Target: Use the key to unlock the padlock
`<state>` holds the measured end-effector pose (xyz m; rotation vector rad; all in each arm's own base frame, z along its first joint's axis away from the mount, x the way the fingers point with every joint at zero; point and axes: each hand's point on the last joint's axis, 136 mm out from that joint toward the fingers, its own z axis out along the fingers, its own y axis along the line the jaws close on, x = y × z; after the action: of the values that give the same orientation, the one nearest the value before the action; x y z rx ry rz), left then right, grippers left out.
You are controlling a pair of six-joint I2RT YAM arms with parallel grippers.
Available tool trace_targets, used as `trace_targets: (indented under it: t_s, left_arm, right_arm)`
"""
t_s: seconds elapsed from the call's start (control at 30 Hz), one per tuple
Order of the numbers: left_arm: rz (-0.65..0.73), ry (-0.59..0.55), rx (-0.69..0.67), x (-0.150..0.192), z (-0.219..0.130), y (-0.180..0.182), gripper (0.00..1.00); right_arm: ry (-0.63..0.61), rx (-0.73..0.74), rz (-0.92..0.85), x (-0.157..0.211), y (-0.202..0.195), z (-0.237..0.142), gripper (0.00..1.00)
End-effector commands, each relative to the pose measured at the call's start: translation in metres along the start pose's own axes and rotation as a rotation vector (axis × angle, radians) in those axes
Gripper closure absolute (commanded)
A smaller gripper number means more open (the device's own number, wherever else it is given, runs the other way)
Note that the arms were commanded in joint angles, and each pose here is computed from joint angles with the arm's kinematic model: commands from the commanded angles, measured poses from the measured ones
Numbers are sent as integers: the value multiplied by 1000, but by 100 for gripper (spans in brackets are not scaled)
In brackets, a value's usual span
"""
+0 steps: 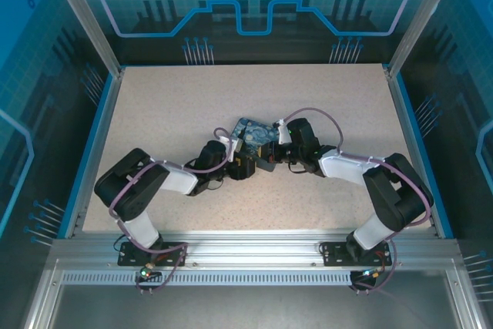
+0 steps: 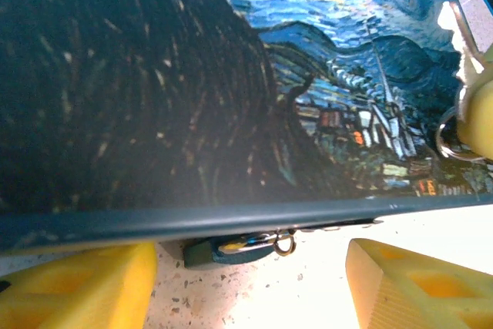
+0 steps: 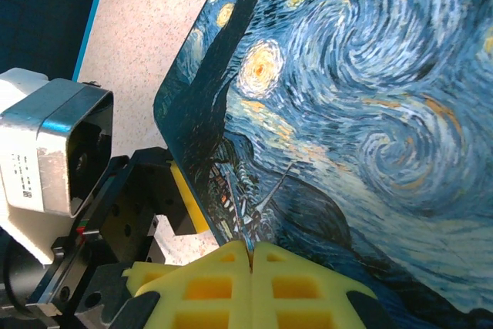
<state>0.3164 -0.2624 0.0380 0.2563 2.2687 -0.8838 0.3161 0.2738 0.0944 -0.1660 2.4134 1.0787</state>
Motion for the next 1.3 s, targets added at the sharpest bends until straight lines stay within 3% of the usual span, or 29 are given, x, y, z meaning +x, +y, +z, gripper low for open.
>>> trace_targets:
  t_s: [0.0,0.67,1.27]
  left_arm:
    - [19,-23,20,-4,4,0,34]
    - [-47,12,102,12,14,-17,42]
    - [-110,-1,78,13,16,-16,50]
  right_arm:
    - [68,63,34,24,-15,0,100]
    - [68,64,38,24,-15,1,100]
    - [68,64,43,26,-16,0,100]
